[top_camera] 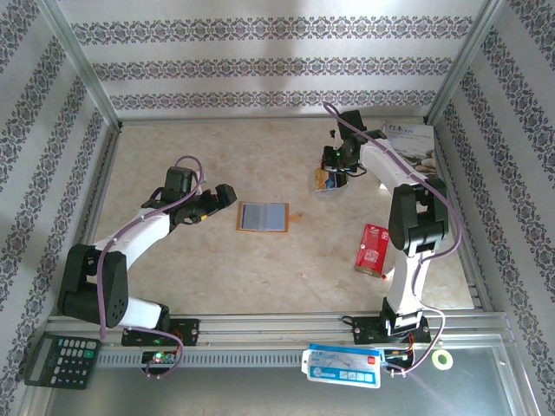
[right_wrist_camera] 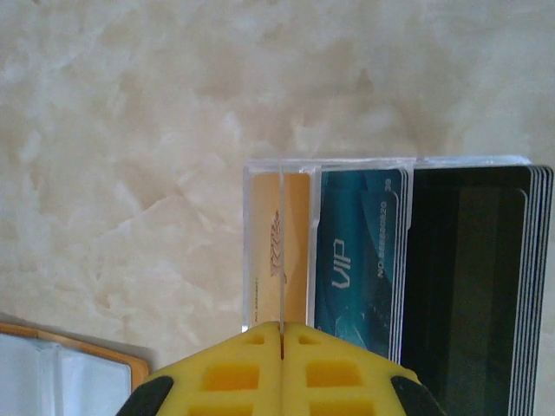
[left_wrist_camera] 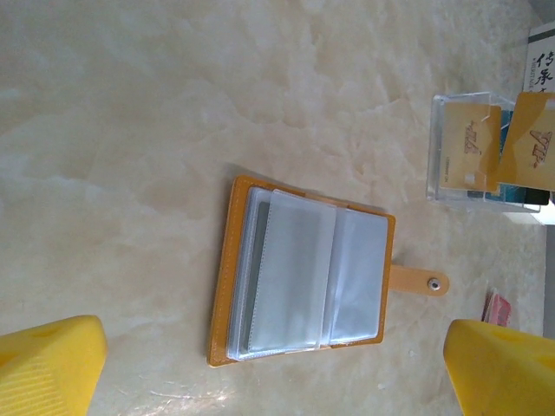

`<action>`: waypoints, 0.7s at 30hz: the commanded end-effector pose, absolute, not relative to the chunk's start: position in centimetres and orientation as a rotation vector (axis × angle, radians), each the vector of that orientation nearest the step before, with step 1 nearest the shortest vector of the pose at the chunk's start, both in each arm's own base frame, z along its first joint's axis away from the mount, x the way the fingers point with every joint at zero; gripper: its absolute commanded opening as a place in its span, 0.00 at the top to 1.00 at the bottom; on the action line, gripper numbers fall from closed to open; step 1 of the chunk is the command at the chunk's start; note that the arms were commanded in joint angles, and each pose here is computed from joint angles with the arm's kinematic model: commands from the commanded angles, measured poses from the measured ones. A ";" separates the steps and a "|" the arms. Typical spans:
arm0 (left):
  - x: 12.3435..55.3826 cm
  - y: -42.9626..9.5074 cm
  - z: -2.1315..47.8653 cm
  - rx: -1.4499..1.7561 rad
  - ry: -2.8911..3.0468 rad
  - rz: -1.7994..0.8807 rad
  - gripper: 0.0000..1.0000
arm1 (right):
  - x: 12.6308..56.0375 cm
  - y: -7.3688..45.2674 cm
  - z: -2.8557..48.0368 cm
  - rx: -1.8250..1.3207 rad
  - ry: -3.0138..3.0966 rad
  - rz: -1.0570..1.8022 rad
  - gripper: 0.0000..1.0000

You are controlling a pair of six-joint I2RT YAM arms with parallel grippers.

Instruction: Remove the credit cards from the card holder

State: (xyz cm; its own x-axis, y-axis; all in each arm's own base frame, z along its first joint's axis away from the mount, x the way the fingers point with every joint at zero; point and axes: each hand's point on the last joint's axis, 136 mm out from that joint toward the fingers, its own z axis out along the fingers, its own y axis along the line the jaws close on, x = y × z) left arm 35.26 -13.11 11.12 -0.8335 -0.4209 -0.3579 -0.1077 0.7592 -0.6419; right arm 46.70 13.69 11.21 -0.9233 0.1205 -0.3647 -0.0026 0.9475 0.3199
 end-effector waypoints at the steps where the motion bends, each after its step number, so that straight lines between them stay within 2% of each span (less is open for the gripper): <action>1: 36.1 -13.1 11.6 -0.367 2.441 -0.869 0.00 | 46.6 13.8 11.0 0.060 2.748 0.456 0.98; 9: 36.0 -12.5 12.0 -0.375 2.449 -0.818 0.00 | 46.9 13.7 9.7 0.062 2.789 0.442 0.93; 11: 36.0 -12.4 12.2 -0.372 2.459 -0.804 0.00 | 47.2 13.7 9.7 0.059 2.780 0.436 0.89; 14: 36.0 -12.4 12.5 -0.364 2.461 -0.800 0.00 | 47.9 13.9 10.2 0.054 2.760 0.438 0.79; 21: 36.5 -11.8 12.4 -0.411 2.431 -0.775 0.00 | 47.3 13.3 13.3 0.090 2.684 0.371 0.72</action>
State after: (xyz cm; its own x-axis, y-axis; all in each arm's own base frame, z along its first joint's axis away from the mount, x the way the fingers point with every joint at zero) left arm 35.87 -12.65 11.48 -0.8273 -0.4160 -0.3774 -0.1128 0.7813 -0.6139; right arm 47.87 13.80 10.71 -0.9316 0.1047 -0.3481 -0.0048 0.9540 0.2997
